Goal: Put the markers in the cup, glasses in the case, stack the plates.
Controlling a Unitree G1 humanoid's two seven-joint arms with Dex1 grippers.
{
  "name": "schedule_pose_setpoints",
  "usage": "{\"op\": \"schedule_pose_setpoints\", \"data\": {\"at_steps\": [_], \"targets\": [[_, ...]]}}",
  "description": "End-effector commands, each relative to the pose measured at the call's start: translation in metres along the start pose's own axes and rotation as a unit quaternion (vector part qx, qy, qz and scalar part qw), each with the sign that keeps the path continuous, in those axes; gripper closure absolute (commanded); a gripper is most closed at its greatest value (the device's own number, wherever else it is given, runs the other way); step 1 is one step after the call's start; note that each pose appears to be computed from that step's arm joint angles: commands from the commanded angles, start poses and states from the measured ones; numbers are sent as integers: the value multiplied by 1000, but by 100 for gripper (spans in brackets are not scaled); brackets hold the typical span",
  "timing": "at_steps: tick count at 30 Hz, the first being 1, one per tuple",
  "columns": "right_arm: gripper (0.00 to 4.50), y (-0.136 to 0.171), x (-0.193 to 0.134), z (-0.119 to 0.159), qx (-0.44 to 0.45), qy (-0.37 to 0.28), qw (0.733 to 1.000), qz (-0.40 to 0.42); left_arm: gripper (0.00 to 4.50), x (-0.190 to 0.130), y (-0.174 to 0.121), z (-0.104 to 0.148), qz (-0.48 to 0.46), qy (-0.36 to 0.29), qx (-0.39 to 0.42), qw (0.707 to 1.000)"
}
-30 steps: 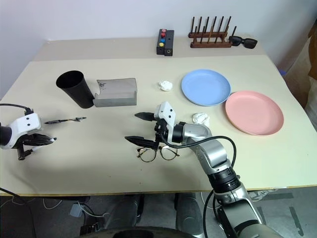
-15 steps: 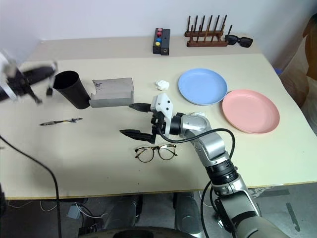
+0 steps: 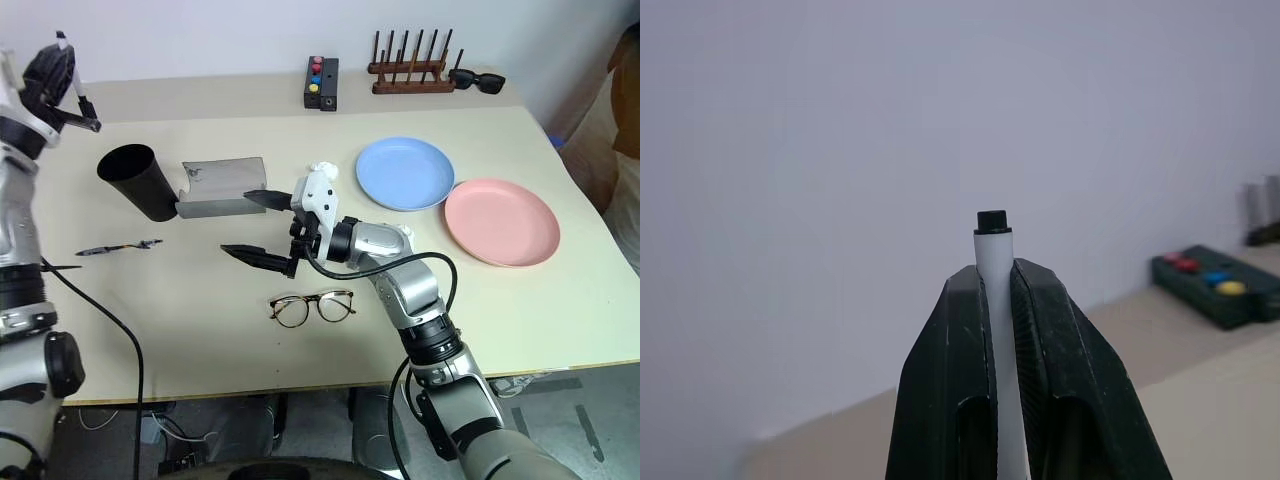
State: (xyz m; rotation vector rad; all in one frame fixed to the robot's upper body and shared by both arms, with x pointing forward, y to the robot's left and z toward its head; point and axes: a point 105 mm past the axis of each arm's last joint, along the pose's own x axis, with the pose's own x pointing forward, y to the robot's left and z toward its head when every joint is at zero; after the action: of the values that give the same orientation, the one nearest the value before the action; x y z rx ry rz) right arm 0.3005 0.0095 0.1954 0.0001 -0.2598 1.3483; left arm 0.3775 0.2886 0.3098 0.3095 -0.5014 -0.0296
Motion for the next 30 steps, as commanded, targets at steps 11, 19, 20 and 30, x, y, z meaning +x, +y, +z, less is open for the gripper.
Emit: {"op": "schedule_pose_setpoints", "data": {"at_steps": [11,19,20,30], "targets": [[0,-1,6,20,2,-51,998,-23,447,-18,-17,-29,43,18,-27,999],[0,-2,9,20,7,-56,998,-21,447,-28,-18,-33,56,29,-38,997],[0,-2,9,20,8,-56,998,-21,412,-29,-18,-33,57,29,-38,997],[0,0,10,19,12,-56,998,-15,187,-31,-25,-29,55,31,-43,997]]}}
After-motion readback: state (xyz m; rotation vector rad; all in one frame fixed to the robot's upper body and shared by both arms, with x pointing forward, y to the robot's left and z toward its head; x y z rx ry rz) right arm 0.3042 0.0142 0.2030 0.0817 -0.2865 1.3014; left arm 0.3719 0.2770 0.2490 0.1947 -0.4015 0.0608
